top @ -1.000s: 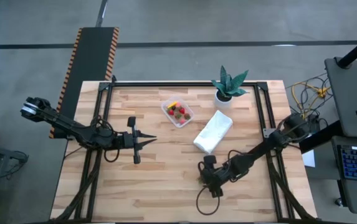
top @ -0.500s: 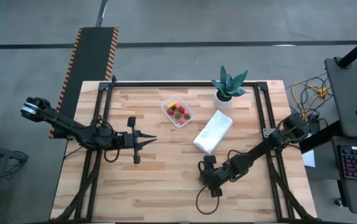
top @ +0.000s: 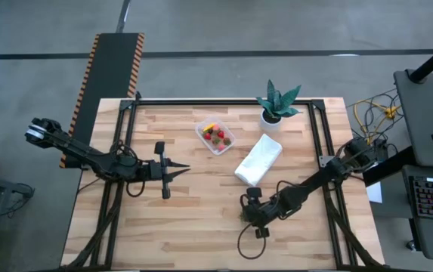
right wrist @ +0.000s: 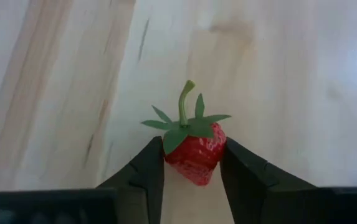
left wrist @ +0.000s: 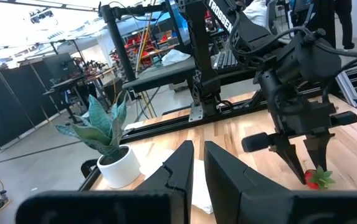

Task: Pick and placing Produce into tupperware
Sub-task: Put the strawberry into the transparent bin

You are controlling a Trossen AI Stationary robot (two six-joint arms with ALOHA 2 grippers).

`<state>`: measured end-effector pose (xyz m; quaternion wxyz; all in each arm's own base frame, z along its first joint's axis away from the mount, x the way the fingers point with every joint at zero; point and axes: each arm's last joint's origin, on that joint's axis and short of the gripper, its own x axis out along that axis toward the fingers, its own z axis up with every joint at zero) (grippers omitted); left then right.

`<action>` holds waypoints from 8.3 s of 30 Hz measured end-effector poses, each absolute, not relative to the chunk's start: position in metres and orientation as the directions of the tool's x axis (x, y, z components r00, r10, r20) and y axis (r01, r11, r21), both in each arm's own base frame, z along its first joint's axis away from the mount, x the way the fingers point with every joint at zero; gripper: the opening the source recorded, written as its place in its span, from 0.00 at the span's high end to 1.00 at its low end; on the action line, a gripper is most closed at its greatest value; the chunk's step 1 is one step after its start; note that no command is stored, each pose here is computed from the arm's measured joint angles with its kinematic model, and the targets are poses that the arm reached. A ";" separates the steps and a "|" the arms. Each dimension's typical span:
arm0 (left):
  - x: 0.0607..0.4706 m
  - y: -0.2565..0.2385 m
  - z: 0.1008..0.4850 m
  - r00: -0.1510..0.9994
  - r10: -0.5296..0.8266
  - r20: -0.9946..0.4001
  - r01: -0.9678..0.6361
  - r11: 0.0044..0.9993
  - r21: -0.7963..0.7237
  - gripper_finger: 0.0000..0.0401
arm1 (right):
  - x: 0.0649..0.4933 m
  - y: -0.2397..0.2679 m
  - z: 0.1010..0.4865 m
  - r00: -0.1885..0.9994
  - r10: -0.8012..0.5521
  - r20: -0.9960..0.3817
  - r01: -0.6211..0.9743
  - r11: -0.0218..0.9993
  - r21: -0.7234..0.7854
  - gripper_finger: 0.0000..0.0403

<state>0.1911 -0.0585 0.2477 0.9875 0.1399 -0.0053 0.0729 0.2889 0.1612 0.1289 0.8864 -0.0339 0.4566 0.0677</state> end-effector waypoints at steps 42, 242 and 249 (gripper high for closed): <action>0.218 -0.060 0.248 0.973 0.004 0.231 -0.043 0.986 0.163 0.65 | 0.332 0.077 0.194 0.991 -0.134 -0.026 0.135 0.989 0.058 0.69; 0.395 0.149 0.196 0.391 0.257 -0.884 0.180 0.920 0.347 1.00 | 0.190 0.012 0.222 0.997 -0.073 0.013 0.074 0.996 -0.058 0.19; 0.395 0.149 0.196 0.404 0.233 -0.885 0.192 0.924 0.331 1.00 | 0.190 0.012 0.221 0.997 -0.073 0.013 0.073 0.996 -0.058 0.19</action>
